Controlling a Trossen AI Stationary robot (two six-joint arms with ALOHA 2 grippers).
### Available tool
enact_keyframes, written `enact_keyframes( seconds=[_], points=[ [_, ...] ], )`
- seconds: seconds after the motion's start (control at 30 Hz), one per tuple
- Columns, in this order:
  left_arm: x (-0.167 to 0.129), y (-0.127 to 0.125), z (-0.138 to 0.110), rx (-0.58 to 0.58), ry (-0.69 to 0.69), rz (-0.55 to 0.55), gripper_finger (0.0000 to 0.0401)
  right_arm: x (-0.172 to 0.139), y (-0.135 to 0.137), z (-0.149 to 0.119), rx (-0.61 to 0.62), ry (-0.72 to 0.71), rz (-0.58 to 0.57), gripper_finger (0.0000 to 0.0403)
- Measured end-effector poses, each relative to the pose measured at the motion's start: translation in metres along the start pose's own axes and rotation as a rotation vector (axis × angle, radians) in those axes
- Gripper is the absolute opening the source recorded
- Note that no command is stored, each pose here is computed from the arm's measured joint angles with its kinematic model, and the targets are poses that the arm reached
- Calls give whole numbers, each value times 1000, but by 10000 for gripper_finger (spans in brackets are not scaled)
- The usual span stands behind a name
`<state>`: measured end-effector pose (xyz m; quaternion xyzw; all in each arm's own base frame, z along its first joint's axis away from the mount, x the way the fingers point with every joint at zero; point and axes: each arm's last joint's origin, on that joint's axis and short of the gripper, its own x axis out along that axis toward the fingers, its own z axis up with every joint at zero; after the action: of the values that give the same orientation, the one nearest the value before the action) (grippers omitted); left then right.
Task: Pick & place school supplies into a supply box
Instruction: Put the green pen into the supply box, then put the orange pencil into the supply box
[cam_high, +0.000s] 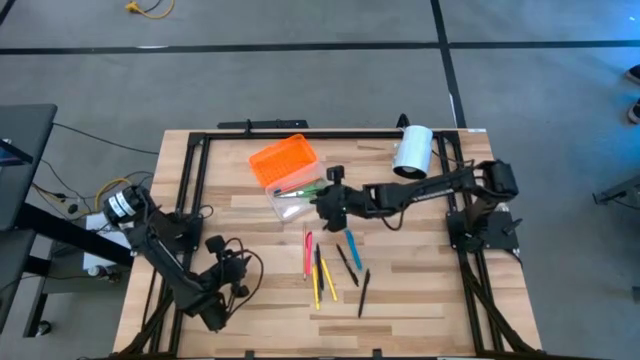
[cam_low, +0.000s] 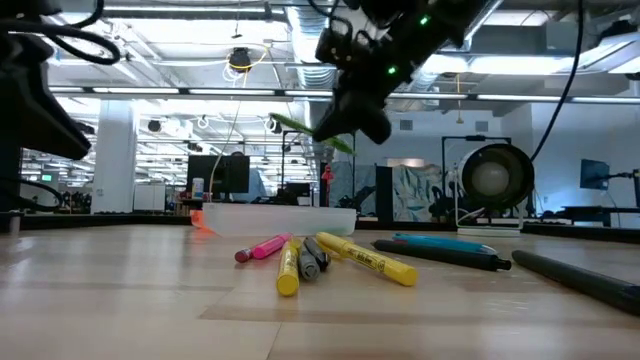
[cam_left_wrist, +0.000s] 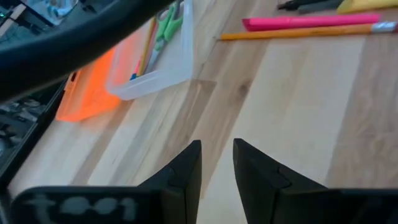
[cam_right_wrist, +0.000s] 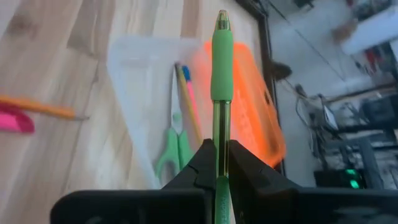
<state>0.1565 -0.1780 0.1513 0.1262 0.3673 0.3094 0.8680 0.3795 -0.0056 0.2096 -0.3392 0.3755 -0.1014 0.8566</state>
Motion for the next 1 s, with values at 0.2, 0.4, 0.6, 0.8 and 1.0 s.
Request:
enact_keyframes(
  seconds=[0.2,0.4,0.6,0.8,1.0],
  points=[
    [-4,-1,-2,-19,-44,-9,84,33,-3,-10,-13,29,51,7],
    [-4,-1,-1,-20,-46,-9,84,64,-3,-8,-3,62,47,16],
    [-4,-1,-2,-20,-28,-12,84,75,-9,-8,-5,101,65,20],
    [-4,-1,-2,-16,-34,-10,84,74,-14,-9,17,78,106,41],
    [-4,-1,-1,-20,-39,-11,84,76,-17,-14,74,101,117,90]
  ],
)
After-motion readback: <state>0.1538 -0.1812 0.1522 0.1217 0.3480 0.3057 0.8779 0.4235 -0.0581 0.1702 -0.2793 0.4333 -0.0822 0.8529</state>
